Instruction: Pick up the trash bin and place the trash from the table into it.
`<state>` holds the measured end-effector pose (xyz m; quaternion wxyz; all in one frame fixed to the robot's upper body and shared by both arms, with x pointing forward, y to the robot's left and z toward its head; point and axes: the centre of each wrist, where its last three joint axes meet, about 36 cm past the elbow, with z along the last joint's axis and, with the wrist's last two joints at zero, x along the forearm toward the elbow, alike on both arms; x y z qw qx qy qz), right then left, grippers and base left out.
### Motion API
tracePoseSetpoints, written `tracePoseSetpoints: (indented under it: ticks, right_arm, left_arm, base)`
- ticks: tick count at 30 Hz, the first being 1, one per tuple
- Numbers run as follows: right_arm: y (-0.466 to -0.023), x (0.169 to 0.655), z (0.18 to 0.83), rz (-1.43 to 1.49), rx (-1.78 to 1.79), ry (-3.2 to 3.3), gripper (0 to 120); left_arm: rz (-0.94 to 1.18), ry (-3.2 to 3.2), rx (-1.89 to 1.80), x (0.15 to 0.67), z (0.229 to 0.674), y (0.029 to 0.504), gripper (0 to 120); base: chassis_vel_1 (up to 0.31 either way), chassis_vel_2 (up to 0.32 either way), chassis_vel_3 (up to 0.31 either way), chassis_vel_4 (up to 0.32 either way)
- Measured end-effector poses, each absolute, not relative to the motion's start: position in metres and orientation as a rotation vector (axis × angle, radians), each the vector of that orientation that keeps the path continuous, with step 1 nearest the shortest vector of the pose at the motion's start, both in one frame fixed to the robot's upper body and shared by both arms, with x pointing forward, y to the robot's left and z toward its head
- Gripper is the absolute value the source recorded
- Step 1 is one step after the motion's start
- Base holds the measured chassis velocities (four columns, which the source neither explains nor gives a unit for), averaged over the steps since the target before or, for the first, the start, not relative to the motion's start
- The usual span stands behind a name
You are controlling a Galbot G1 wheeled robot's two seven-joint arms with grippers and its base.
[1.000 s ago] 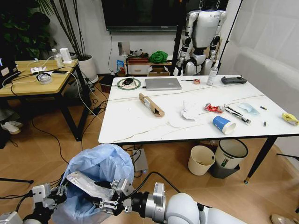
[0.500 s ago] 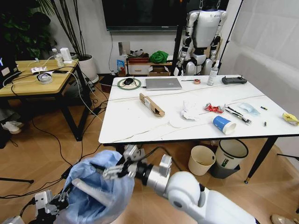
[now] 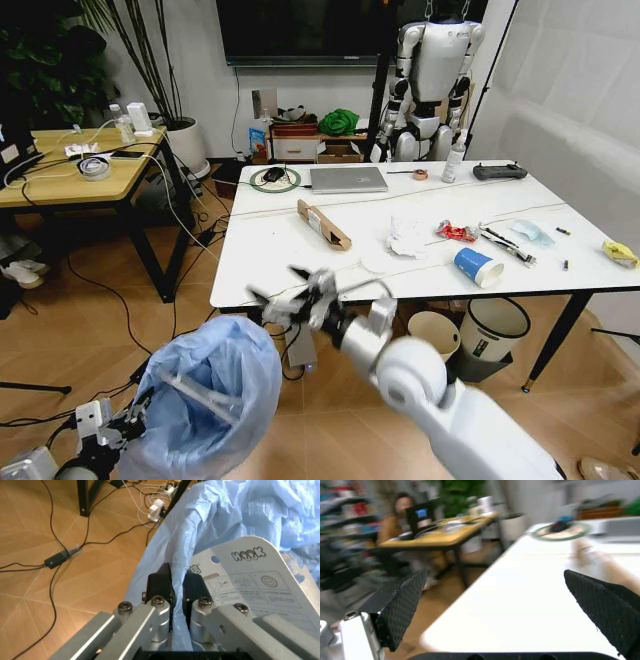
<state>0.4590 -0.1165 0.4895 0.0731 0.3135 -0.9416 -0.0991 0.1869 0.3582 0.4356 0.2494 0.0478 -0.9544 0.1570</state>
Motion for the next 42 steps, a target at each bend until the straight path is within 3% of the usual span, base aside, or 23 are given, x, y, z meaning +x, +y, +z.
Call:
tracePoseSetpoints:
  ticks: [6,13,42]
  right_arm:
    - [-0.143,0.530,0.480,-0.246,0.738,-2.895,100]
    - [-0.153,0.570,0.457,-0.104,0.648,-2.839,100]
    - [-0.131,0.636,0.405,0.068,0.644,-2.768,98]
  left_arm:
    - [0.434,-2.612,0.129,0.186,0.439,0.356,0]
    - [0.429,-2.617,0.139,0.184,0.437,0.353,0]
    - [0.416,-2.643,0.162,0.175,0.445,0.349,0]
  base:
    - [0.000,0.000,0.000,0.000]
    - [0.000,0.000,0.000,0.000]
    - [0.000,0.000,0.000,0.000]
